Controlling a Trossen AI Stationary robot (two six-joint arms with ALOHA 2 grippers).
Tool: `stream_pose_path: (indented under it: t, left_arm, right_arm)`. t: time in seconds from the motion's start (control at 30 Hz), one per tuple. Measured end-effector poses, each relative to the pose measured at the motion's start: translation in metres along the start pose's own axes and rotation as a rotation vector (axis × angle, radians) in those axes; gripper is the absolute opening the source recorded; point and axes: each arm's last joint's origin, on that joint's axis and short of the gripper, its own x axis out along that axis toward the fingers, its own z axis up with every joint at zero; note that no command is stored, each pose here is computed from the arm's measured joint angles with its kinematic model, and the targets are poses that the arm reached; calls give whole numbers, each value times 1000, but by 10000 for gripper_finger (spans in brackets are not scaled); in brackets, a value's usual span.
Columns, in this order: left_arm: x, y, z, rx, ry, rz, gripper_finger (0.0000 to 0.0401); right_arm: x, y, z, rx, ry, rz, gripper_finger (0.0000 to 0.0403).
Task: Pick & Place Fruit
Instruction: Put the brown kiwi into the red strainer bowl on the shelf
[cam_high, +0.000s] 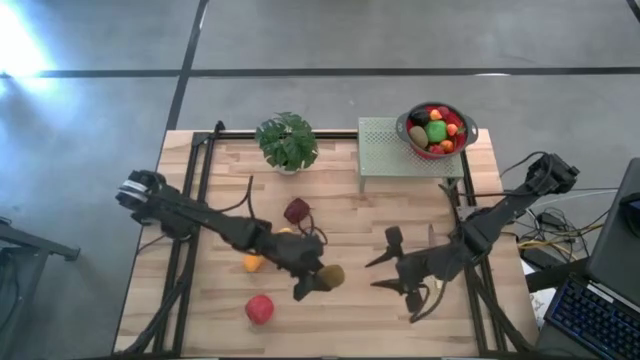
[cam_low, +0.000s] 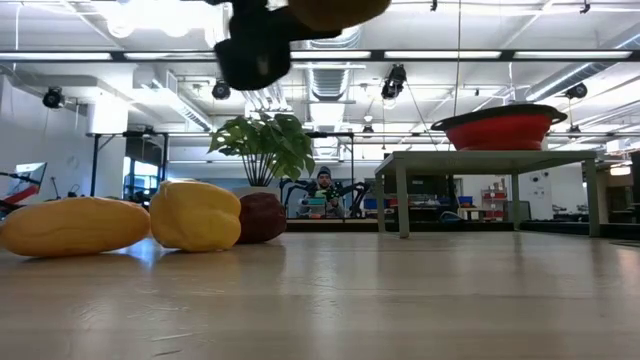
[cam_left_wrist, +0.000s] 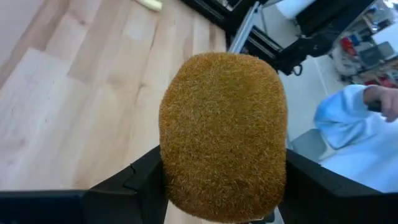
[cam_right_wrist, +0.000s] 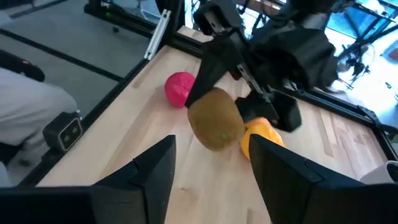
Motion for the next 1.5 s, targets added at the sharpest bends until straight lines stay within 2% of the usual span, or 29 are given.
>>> stream_pose_path:
  t: [0.23,0.33,0.43,0.6,1.03,1.33,1.5]
  left_arm:
    - [-3,10,17,-9,-3,-82,232]
    - [-4,9,21,-7,-11,-104,232]
    - [-4,6,25,0,-35,-128,232]
    - [-6,0,32,35,-63,-157,232]
    - [-9,-3,40,86,-55,-204,232]
    - [-9,-2,40,115,-56,-208,233]
    - [-9,-2,41,122,-59,-205,246]
  right_arm:
    - [15,6,14,-47,80,-3,258]
    - [22,7,20,-90,125,-53,281]
    - [30,9,25,-117,157,-103,296]
    - [43,13,35,-162,163,-122,305]
    - [68,5,46,-196,201,-142,272]
    - [67,1,46,-190,208,-146,227]
    - [67,0,45,-191,218,-150,220]
